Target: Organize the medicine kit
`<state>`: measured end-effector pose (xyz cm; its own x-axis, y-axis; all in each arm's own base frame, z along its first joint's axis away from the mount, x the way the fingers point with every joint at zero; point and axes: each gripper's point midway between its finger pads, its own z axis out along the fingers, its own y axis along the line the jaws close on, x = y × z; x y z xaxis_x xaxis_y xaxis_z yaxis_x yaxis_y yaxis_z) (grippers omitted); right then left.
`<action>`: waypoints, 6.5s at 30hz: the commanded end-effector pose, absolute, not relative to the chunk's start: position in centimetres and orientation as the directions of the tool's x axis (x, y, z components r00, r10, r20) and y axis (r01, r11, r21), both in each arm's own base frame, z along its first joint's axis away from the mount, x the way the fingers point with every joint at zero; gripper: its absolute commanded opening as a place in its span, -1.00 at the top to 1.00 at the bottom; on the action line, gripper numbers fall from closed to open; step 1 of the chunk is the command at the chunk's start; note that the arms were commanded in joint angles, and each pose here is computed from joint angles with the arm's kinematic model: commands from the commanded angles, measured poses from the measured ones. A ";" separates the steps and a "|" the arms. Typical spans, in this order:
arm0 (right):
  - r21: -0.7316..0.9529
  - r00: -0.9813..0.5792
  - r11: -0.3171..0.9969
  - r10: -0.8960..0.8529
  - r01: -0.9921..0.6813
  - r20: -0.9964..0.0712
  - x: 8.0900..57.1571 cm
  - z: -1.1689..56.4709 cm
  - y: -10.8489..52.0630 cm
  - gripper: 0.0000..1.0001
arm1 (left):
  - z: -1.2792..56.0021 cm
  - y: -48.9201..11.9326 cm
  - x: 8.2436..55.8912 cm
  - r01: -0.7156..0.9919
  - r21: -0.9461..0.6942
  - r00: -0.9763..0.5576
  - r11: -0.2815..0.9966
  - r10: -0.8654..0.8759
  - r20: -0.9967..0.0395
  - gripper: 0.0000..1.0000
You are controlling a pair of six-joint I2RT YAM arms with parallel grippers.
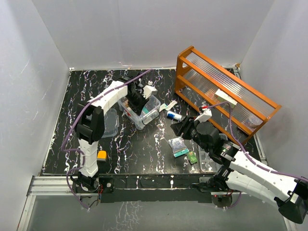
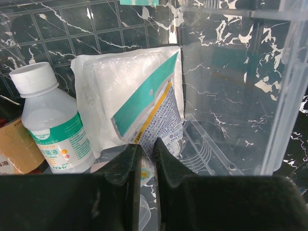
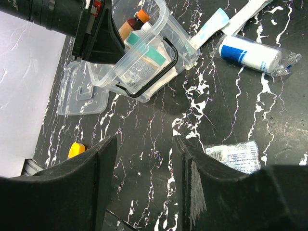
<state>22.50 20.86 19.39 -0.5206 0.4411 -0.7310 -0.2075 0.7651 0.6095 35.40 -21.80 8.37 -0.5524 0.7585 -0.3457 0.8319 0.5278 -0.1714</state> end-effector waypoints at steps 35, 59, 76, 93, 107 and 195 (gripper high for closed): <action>0.583 -0.549 0.802 0.431 -0.130 -0.716 22.6 16.8 20.0 -0.05 | 21.2 -21.5 36.9 0.720 0.057 -0.502 0.692 0.576 -0.645 -0.12; 0.240 -0.681 0.971 0.160 -0.024 -0.715 23.3 10.1 17.7 -0.38 | 27.4 -13.8 27.5 0.391 -0.124 -0.129 0.912 -0.079 -0.989 -0.29; 0.138 -0.836 0.984 -0.022 -0.116 -0.548 21.9 3.9 19.2 -0.28 | 28.5 -15.5 25.9 0.472 -0.215 -0.175 0.855 -0.149 -0.973 -0.34; 0.395 -0.869 0.889 -0.006 -0.231 -0.495 20.0 5.5 23.7 0.03 | 27.5 -16.2 26.2 0.491 -0.204 -0.225 0.847 -0.103 -0.969 -0.40; 0.310 -0.813 0.949 0.140 -0.052 -0.565 22.1 6.3 20.6 -0.01 | 27.2 -16.4 26.2 0.495 -0.207 -0.237 0.844 -0.098 -0.967 -0.42; 0.736 -0.744 0.448 0.203 -0.507 -0.637 21.4 19.3 33.4 1.00 | 17.2 -24.1 19.9 0.357 -0.839 -0.797 0.411 -0.335 -0.503 0.42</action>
<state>20.74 32.20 15.80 -0.7822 0.1489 -0.6050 -0.4595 0.5180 0.7215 19.41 -24.14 16.62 -0.8209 -0.3122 -0.4781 0.3360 0.4130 -0.8465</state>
